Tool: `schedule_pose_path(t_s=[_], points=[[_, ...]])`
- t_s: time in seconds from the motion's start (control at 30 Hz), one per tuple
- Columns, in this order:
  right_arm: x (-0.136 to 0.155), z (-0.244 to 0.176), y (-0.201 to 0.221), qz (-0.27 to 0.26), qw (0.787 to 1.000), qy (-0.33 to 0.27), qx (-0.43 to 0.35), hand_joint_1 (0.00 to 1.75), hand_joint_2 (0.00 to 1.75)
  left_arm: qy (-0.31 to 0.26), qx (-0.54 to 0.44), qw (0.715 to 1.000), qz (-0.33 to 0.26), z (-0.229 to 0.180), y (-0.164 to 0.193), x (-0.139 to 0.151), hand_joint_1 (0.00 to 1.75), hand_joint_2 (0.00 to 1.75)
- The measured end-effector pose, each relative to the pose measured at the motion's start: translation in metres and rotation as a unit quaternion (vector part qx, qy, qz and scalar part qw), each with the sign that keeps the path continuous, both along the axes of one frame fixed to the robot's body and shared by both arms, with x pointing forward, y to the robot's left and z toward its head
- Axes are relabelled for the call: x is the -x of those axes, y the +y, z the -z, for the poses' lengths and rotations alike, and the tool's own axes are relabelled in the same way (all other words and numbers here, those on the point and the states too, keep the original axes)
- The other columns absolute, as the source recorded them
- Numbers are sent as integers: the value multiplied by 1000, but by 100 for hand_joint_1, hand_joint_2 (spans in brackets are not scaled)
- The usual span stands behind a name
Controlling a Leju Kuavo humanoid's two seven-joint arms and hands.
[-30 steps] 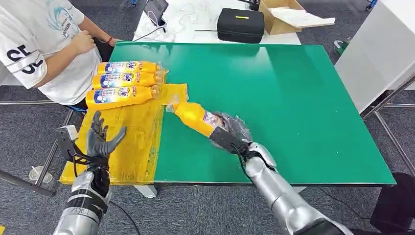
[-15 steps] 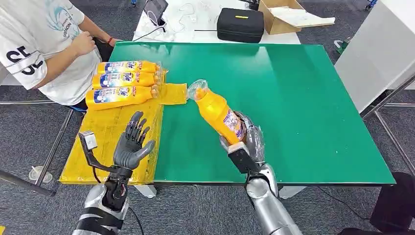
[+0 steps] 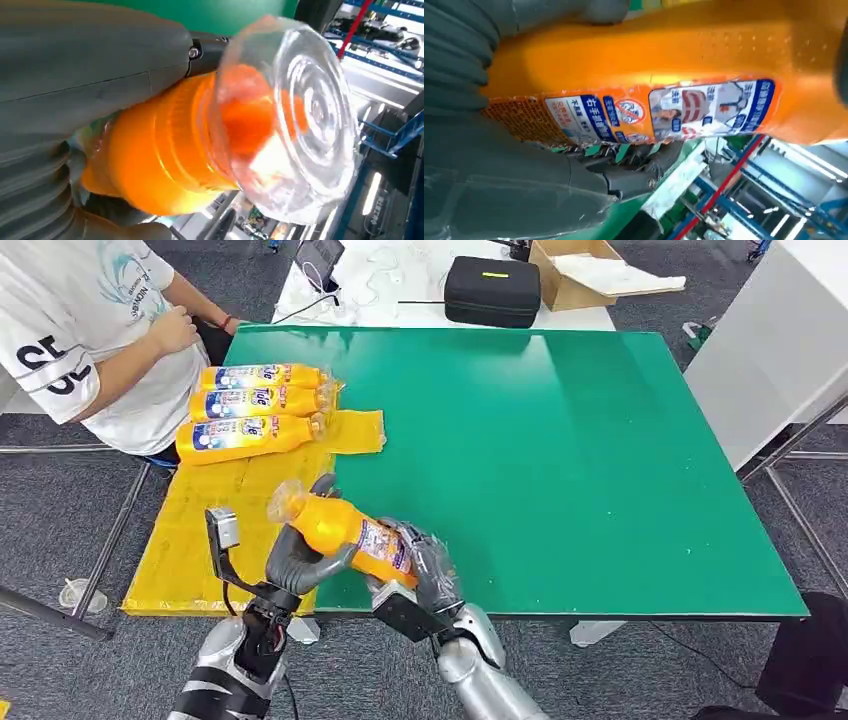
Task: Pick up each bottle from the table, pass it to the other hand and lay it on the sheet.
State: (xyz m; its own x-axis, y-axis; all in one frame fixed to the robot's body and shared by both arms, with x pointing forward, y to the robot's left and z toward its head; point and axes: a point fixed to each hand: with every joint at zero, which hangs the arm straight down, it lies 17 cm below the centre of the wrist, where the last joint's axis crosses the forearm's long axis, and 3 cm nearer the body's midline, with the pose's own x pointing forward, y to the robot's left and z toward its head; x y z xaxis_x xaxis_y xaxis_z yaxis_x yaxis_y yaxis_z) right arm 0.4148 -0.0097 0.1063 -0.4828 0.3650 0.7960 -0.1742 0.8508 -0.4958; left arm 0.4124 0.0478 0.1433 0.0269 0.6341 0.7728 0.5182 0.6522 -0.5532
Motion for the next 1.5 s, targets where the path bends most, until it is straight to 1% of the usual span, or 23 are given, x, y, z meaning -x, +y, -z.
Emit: schedule_pose_path(t_s=[0.3, 0.47, 0.5, 0.53, 0.57, 0.77, 0.9, 1.1, 1.13, 1.17, 1.2, 1.33, 1.37, 1.5], points=[[4, 7, 22, -18, 1000, 18, 10, 175, 175, 1, 1, 1000, 9, 2, -4, -1, 0, 175], [4, 15, 23, -20, 999, 29, 12, 175, 175, 0, 9, 1000, 25, 2, -7, 3, 0, 175], [5, 16, 23, -21, 999, 31, 12, 175, 175, -1, 8, 1000, 29, 2, -9, 5, 9, 175], [5, 17, 24, -21, 999, 33, 12, 175, 175, -3, 6, 1000, 31, 2, -10, 6, 73, 175], [6, 18, 24, -22, 999, 34, 11, 175, 175, -5, 1, 1000, 30, 2, -11, 6, 175, 175], [5, 20, 26, -22, 999, 41, 11, 175, 175, -25, -44, 998, 30, 4, -18, 6, 175, 175], [4, 20, 26, -22, 999, 44, 6, 175, 175, -41, -77, 996, 18, 5, -21, 4, 175, 175], [2, 18, 27, -22, 999, 45, 4, 175, 175, -51, -93, 994, 15, 3, -23, 1, 175, 175], [2, 18, 27, -22, 999, 44, 3, 154, 175, -53, -97, 994, 15, 3, -24, 1, 175, 175], [2, 17, 26, -21, 999, 44, 3, 80, 175, -53, -97, 994, 17, 3, -24, 1, 175, 175], [1, 17, 26, -19, 999, 43, 3, 2, 175, -50, -94, 994, 21, 3, -24, 1, 175, 175], [0, 12, 24, -7, 1000, 29, 4, 0, 175, -35, -58, 997, 32, -1, -20, 0, 175, 175], [0, 10, 24, -2, 1000, 26, 4, 0, 0, -34, -52, 998, 33, -2, -18, 0, 175, 175], [-1, 8, 24, 1, 1000, 23, 2, 0, 0, -31, -46, 998, 33, -3, -16, 0, 175, 175]])
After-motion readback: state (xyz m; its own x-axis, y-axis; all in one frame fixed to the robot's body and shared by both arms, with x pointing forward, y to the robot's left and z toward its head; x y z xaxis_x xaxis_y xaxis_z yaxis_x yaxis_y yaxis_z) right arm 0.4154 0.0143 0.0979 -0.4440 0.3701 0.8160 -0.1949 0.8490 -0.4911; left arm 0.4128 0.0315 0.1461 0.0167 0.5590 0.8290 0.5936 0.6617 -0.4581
